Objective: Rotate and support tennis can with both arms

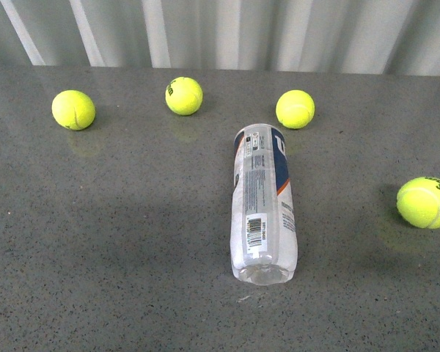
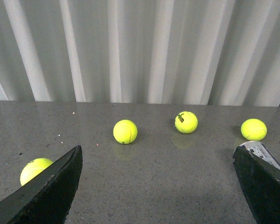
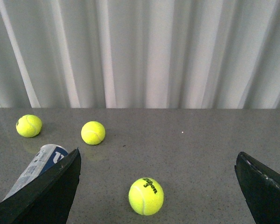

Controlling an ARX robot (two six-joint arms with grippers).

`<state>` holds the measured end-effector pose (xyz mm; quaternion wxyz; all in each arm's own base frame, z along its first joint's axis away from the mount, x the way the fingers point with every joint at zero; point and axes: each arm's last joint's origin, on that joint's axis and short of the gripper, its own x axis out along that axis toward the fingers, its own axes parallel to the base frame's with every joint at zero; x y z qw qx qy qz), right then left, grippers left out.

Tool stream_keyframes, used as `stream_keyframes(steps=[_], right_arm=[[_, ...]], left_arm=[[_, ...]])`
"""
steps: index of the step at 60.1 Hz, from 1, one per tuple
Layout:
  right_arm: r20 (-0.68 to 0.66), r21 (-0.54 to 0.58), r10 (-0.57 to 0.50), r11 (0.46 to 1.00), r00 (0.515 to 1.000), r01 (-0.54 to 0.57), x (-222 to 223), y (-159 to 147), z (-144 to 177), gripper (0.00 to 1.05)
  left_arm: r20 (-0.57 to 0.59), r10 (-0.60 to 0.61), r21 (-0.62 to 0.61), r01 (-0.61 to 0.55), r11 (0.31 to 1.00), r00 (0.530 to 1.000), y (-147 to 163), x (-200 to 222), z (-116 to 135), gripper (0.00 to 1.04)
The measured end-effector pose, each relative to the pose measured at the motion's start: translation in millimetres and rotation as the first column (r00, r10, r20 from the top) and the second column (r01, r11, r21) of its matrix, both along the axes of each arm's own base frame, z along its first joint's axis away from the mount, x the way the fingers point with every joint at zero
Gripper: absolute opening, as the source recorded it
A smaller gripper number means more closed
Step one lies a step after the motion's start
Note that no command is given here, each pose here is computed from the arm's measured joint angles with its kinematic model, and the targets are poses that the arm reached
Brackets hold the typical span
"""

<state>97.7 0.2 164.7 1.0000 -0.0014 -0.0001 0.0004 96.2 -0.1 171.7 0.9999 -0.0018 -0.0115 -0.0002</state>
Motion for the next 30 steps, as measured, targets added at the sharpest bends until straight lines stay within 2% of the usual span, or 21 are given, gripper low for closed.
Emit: stream_keyframes(steps=[30], right_arm=[[0.0,0.0,0.0,1.0,1.0,0.0,0.0,0.0,0.0,0.98]], left_arm=[[0.0,0.0,0.0,0.0,1.0,1.0,0.0,0.0,0.0,0.98]])
